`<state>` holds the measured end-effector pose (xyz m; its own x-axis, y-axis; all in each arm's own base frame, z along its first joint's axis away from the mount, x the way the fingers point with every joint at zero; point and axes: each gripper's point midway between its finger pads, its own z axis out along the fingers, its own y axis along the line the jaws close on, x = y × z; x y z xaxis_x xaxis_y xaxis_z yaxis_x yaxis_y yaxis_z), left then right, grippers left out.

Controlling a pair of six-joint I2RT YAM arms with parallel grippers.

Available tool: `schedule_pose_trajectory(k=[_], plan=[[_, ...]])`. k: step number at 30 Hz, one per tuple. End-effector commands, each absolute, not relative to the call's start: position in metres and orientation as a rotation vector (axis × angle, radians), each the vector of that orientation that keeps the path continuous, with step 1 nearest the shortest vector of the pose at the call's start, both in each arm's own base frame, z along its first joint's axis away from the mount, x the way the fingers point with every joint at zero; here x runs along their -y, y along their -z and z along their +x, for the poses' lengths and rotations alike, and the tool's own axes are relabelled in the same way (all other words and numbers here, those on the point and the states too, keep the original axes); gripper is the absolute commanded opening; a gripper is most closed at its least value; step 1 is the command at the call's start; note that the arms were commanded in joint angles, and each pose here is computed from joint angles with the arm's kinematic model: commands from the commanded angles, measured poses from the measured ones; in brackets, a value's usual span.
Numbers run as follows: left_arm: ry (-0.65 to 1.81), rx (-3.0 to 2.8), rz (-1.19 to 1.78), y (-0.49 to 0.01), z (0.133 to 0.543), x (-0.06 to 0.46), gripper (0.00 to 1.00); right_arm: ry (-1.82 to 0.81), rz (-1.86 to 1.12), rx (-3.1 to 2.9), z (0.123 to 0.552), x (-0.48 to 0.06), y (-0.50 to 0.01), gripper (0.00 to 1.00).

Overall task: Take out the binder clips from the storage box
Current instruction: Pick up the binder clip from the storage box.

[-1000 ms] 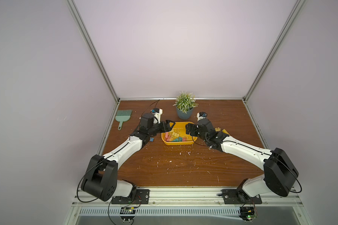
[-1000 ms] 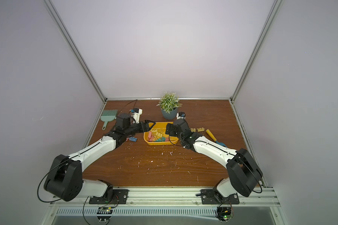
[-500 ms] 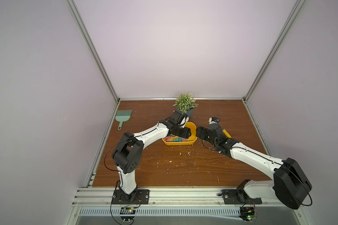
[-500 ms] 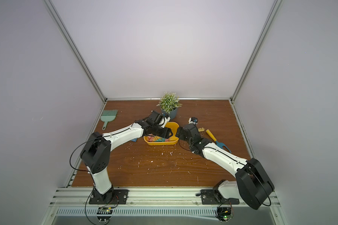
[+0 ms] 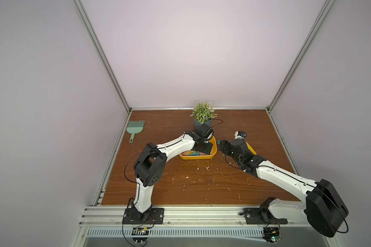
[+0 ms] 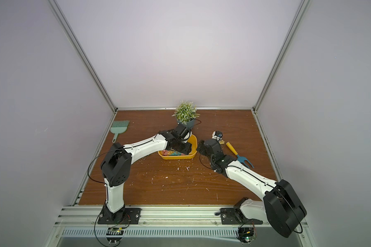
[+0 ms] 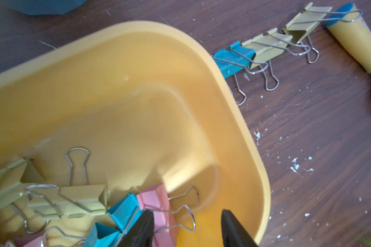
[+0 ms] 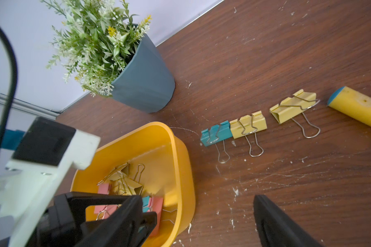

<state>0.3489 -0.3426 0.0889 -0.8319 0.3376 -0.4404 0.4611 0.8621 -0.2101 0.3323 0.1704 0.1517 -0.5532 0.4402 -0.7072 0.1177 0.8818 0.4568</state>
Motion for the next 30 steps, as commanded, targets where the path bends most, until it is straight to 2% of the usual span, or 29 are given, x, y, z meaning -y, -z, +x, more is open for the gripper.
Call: schedule_pose_trajectory(k=[1,9,17,23,30], plan=[[0.348,-2.679,0.583,-0.082,0.346,0.341,0.52,-0.48,0.431,-2.075,0.337,-0.169,-0.171,0.88],[0.285,-2.707,0.585,-0.071,0.345,0.336,0.48,-0.48,0.438,-2.082,0.337,-0.169,-0.168,0.88],[0.287,-2.732,0.609,-0.062,0.338,0.34,0.4,-0.48,0.441,-2.087,0.337,-0.17,-0.167,0.88],[0.276,-2.72,0.608,-0.065,0.341,0.34,0.32,-0.485,0.443,-2.092,0.337,-0.171,-0.166,0.88],[0.258,-2.684,0.585,-0.08,0.347,0.338,0.27,-0.483,0.446,-2.092,0.337,-0.17,-0.165,0.88]])
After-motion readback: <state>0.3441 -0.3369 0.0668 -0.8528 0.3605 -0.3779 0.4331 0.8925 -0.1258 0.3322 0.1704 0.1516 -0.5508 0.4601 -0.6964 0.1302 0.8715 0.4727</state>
